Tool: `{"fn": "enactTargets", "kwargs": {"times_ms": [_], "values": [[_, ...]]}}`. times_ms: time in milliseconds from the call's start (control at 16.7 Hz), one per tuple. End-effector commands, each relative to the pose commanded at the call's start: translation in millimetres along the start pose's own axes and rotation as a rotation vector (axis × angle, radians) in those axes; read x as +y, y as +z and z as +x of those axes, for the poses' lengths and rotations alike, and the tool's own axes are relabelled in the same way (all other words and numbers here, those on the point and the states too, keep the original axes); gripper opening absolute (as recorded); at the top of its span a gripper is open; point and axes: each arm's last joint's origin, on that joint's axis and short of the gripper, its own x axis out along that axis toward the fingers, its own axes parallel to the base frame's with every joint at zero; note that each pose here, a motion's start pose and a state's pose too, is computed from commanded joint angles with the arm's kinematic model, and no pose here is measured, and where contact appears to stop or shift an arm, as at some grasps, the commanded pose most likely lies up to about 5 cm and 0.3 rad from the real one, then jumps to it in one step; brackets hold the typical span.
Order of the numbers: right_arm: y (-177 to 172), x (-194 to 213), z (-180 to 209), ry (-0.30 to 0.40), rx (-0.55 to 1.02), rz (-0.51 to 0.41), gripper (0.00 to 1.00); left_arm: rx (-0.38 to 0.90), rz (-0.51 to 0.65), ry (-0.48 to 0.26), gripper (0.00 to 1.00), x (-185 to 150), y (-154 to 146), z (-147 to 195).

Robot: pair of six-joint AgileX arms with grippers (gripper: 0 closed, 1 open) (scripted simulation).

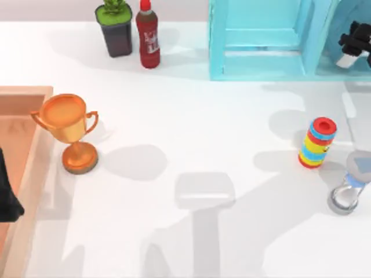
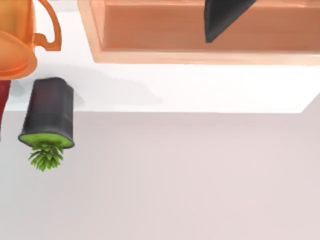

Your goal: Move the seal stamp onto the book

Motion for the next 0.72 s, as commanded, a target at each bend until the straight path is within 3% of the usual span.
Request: {"fn": "enactTargets", "kwargs": {"times_ms": [360,720], "values": [[61,27,-42,-0.002,0.011,-0.008,0.0,0.0,0.0,0.0,1.0,0,0,0],[137,68,-143,0.011,-0.016,-0.015,0.0,0.0,0.0,0.0,1.0,0,0,0]]}}
